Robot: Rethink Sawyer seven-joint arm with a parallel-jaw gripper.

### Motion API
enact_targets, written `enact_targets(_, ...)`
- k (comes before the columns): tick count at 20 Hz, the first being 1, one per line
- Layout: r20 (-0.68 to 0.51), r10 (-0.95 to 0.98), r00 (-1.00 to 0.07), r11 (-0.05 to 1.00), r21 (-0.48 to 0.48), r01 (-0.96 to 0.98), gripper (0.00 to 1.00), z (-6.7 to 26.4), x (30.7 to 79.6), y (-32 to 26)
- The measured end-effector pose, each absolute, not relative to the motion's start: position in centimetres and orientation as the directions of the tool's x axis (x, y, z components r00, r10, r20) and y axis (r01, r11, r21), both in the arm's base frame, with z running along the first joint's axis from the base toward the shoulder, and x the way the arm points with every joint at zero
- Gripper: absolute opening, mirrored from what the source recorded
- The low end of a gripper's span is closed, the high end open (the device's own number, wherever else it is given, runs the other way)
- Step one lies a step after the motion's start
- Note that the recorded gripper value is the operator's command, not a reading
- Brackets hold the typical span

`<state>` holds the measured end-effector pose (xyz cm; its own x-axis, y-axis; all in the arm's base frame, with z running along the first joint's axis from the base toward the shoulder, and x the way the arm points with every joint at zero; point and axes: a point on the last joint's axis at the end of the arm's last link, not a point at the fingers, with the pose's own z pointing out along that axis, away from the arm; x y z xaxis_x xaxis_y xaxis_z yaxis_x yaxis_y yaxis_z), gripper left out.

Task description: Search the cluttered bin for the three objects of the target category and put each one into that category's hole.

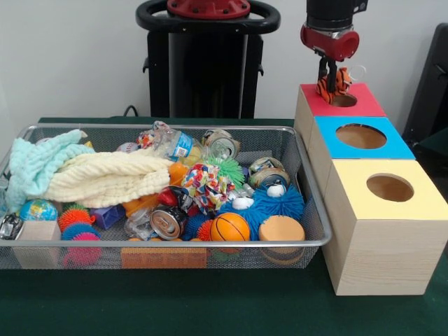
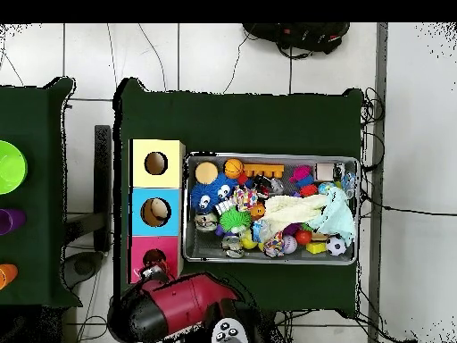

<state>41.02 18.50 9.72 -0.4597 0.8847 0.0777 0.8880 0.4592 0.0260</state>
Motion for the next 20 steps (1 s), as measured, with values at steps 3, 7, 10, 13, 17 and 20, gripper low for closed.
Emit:
enact_targets(3, 0.076, 0.881, -0.466, 0.466, 0.019, 0.884, 0.0, 9.7, 41.4, 18.8)
enact_targets(7, 0.068, 0.876, -0.478, 0.478, 0.022, 0.878, 0.0, 9.6, 42.2, 19.5)
enact_targets(10, 0.061, 0.871, -0.487, 0.486, 0.03, 0.874, 0.0, 9.3, 42.8, 20.2)
enact_targets(13, 0.055, 0.869, -0.491, 0.49, 0.034, 0.871, 0.0, 8.8, 43.5, 20.6)
enact_targets(17, 0.049, 0.872, -0.487, 0.486, 0.029, 0.873, 0.0, 7.8, 44.2, 20.6)
enact_targets(20, 0.046, 0.875, -0.481, 0.481, 0.024, 0.877, 0.0, 7.3, 44.5, 20.4)
